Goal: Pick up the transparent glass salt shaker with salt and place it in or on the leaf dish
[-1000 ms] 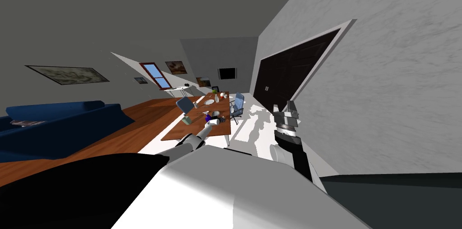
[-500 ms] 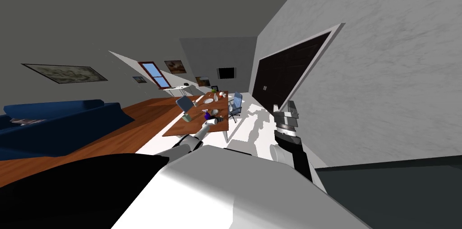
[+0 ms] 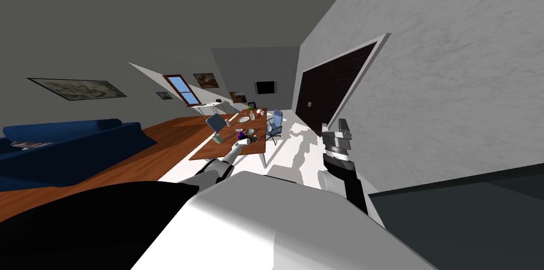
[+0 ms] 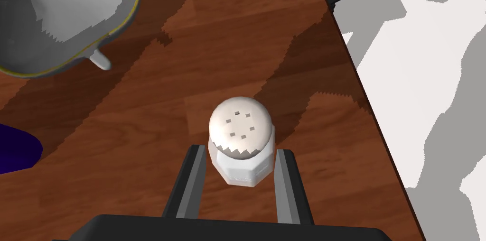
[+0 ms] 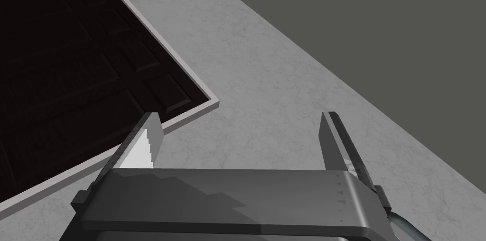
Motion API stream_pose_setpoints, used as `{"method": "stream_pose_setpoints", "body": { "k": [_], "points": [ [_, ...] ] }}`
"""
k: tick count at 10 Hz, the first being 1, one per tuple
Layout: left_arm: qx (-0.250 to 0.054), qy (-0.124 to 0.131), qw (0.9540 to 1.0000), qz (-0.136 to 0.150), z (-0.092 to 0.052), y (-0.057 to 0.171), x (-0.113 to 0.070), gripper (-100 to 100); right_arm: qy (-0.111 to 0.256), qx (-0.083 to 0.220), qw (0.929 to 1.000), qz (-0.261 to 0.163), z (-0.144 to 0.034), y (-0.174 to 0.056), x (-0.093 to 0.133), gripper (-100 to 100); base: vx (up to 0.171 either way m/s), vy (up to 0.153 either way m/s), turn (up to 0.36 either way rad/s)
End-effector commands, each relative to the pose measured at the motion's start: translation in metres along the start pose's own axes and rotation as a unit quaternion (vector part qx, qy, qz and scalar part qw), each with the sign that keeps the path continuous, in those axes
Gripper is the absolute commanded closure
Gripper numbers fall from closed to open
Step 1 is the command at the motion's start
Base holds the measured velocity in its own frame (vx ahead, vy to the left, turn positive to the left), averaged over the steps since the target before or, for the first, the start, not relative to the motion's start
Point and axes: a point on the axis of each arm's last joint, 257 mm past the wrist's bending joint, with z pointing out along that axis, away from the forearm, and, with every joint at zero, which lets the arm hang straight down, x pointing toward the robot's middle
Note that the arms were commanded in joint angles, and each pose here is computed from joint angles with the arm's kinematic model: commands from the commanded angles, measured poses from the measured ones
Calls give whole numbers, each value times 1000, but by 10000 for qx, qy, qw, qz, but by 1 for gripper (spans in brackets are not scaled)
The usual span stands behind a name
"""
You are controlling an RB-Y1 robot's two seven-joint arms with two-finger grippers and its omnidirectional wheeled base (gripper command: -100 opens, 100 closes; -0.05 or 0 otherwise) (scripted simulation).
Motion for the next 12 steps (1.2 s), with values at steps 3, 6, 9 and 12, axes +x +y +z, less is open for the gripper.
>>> {"method": "stream_pose_setpoints", "body": {
  "k": [3,6,9,12],
  "points": [
    [344,41,9987,-368,-20,-66,9,100,0,0,10000,1,0,0,0,0,24,-94,-42],
    [592,5,9963,-620,-39,-116,8,100,0,0,10000,0,0,0,0,0,61,-96,-38],
    [748,-56,9942,-767,-54,-148,3,100,0,0,10000,0,0,0,0,0,52,-44,-29],
    [822,-99,9931,-835,-61,-163,-1,100,0,0,10000,-1,0,0,0,0,72,-38,-15]
  ]
}}
